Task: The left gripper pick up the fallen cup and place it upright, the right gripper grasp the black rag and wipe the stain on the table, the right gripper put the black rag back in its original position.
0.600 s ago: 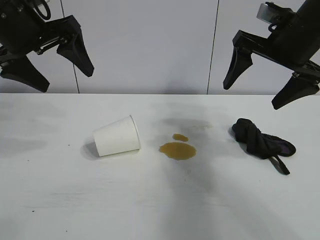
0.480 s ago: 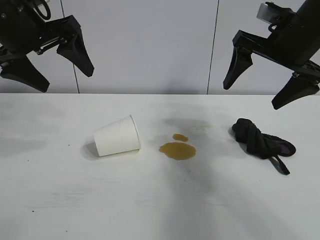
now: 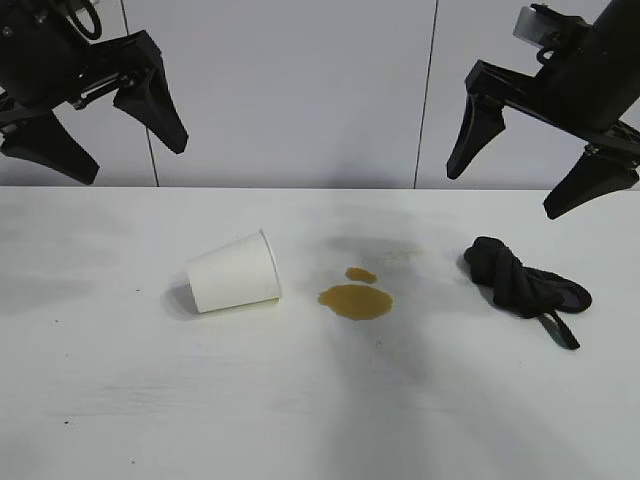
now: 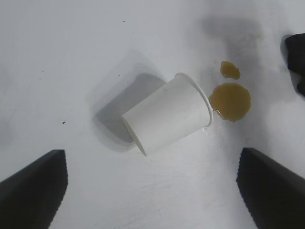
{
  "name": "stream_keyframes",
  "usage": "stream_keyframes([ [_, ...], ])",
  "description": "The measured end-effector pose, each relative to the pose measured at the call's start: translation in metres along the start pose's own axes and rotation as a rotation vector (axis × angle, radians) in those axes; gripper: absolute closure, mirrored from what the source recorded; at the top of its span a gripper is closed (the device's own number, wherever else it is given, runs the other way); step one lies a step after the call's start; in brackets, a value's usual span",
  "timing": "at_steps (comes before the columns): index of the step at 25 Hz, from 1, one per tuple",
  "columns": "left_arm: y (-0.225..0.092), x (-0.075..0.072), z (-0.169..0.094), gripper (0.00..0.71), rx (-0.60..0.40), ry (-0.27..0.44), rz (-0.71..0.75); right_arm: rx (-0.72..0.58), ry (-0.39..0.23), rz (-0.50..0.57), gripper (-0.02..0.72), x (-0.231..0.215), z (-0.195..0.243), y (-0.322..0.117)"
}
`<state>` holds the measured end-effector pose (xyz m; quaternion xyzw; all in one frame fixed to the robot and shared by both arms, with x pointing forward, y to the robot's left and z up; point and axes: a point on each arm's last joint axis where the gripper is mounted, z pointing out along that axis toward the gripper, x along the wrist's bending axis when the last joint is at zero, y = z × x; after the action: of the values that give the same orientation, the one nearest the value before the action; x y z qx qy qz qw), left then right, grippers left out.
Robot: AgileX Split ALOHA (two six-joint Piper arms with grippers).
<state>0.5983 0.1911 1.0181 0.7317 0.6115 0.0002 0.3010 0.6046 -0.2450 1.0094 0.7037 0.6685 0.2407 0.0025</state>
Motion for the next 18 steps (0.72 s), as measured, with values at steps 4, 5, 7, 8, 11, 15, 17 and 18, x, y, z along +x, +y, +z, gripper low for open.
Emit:
stream_keyframes([
  [4,0.0,0.0,0.0,0.016,0.004,0.0,0.001,0.0,0.0,0.0,0.009,0.0,0.0,0.0],
  [5,-0.001,0.0,0.0,0.016,0.006,0.003,0.005,0.0,0.0,0.0,0.009,0.0,0.0,0.0],
  [7,-0.002,0.001,0.0,0.016,0.017,0.015,0.02,0.0,0.0,0.0,0.009,0.0,0.0,0.0],
  [8,-0.003,0.002,0.0,0.016,0.031,0.021,0.029,0.0,0.0,0.0,0.009,0.0,0.0,0.0],
  [11,-0.004,0.003,0.0,0.016,0.04,0.029,0.041,0.0,0.0,0.0,0.009,0.0,0.0,0.0],
  [15,-0.003,-0.001,0.001,0.016,0.037,0.022,0.245,0.002,0.0,0.0,0.009,0.0,0.0,0.0],
  [17,-0.005,-0.009,0.004,0.016,0.046,0.007,0.421,0.007,0.001,-0.003,0.009,0.0,0.0,-0.001],
  [18,-0.006,-0.015,0.005,0.016,0.047,-0.001,0.486,0.006,0.001,-0.003,0.009,0.0,0.0,-0.001],
])
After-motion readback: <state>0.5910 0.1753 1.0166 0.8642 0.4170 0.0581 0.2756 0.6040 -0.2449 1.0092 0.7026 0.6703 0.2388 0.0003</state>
